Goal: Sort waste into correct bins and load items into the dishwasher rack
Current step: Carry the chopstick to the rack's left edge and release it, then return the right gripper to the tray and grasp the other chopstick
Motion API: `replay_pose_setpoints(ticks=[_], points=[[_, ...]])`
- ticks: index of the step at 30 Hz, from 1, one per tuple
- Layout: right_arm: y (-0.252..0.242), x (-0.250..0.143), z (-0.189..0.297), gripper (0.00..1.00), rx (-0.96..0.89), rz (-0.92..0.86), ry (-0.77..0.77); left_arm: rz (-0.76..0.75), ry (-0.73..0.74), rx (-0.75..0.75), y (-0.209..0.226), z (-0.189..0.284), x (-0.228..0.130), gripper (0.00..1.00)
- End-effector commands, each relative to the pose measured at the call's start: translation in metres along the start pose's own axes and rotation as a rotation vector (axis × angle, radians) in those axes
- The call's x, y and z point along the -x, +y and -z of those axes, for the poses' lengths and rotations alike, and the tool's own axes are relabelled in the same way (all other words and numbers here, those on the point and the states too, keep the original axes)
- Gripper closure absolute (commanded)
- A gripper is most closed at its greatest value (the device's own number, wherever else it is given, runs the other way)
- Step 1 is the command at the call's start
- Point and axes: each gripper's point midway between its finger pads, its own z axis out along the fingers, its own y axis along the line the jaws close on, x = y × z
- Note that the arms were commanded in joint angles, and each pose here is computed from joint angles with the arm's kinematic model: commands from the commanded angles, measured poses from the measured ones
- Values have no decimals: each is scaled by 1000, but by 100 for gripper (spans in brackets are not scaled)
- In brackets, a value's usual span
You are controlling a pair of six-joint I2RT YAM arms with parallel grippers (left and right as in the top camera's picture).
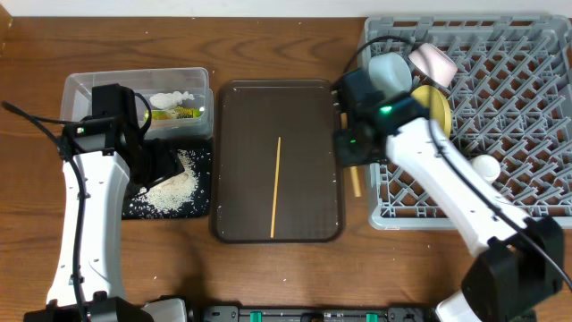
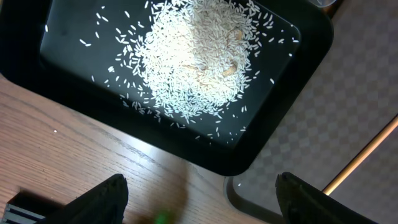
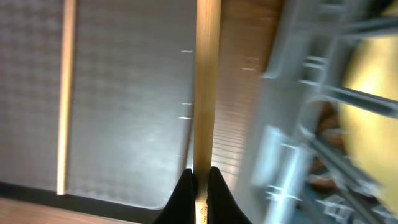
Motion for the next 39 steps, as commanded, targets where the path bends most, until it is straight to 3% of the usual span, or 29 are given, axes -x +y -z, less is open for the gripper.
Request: replay_pose_setpoints(ticks=[1, 15, 20, 26, 29, 34, 39], points=[[-38, 4, -2, 99, -89, -15, 13, 1, -3, 19, 4, 1, -1, 21], [-89, -15, -33, 98, -156, -110, 142, 1, -3, 19, 4, 1, -1, 21], [-89, -12, -31, 71, -153, -107, 128, 1, -3, 19, 4, 1, -1, 21], [-84, 7, -11, 68, -129, -67, 56, 1, -3, 19, 4, 1, -1, 21], [-66, 22, 4, 68, -45, -35, -6, 1, -3, 19, 4, 1, -1, 21], [7, 42, 14, 67, 230, 58, -99, 1, -3, 19, 4, 1, -1, 21], [62, 48, 5, 56, 305, 108, -152, 1, -4, 19, 4, 1, -1, 21]])
